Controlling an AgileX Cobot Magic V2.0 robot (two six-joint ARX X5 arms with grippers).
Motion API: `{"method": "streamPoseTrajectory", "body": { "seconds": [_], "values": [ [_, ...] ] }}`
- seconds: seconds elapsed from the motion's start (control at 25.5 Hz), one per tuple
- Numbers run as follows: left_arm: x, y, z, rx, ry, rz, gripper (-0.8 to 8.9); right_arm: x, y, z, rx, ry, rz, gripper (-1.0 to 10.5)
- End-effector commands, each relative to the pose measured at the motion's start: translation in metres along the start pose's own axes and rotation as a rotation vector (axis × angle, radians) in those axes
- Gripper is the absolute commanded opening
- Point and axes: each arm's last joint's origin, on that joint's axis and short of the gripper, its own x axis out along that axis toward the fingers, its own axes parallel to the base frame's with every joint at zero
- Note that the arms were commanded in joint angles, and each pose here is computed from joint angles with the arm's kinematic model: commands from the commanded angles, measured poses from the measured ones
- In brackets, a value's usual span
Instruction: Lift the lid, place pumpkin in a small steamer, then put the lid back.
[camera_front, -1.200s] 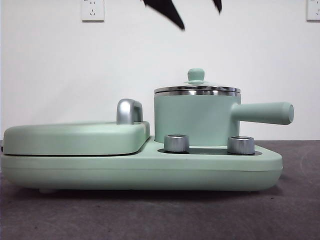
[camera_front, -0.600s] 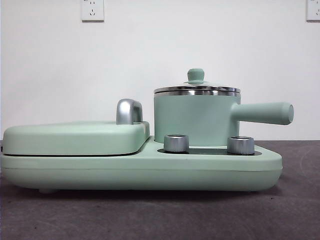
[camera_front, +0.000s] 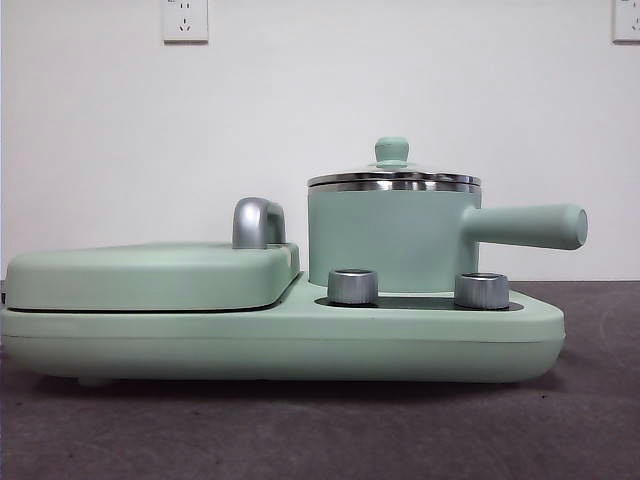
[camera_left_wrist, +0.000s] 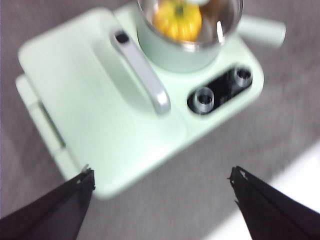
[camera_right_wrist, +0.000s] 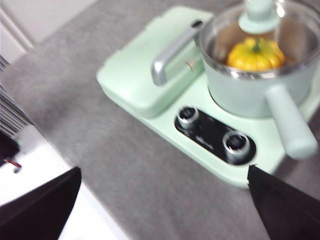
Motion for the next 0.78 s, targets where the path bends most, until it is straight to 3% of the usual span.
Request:
{"method": "streamPoseTrajectory", "body": {
  "seconds": [0.04,0.39,0.43,0.47,0.51,0.55,0.59,0.78],
  "values": [
    [-0.003,0.004,-0.032,-0.011,-0.135,-0.020,4.32,-0.002,0.002,0.005,-0.012,-0.037,0.024,5.5],
    [0.035,0.018,-0.130,-0.162,-0.277,-0.056,4.26,-0.002,0.003,0.006,-0.017,-0.043,0.052,5.5],
    [0.038,0.019,-0.135,-0.177,-0.274,-0.057,3.77,-0.002,0.003,0.006,-0.017,-0.043,0.051,5.2],
    [0.041,0.019,-0.140,-0.192,-0.267,-0.058,2.56,-0.002,0.003,0.006,-0.017,-0.043,0.051,3.9],
    [0.043,0.020,-0.143,-0.195,-0.256,-0.056,0.39,-0.002,0.003,0.006,-0.017,-0.043,0.050,1.2],
    [0.044,0.020,-0.146,-0.200,-0.247,-0.055,0.38,-0.002,0.003,0.006,-0.024,-0.044,0.050,-0.3],
    [0.044,0.020,-0.147,-0.198,-0.239,-0.052,-0.01,-0.002,0.003,0.007,-0.028,-0.050,0.043,0.5],
    [0.043,0.020,-0.145,-0.197,-0.257,-0.058,0.06,-0.002,0.004,0.009,-0.027,-0.076,0.048,0.4]
  ]
}}
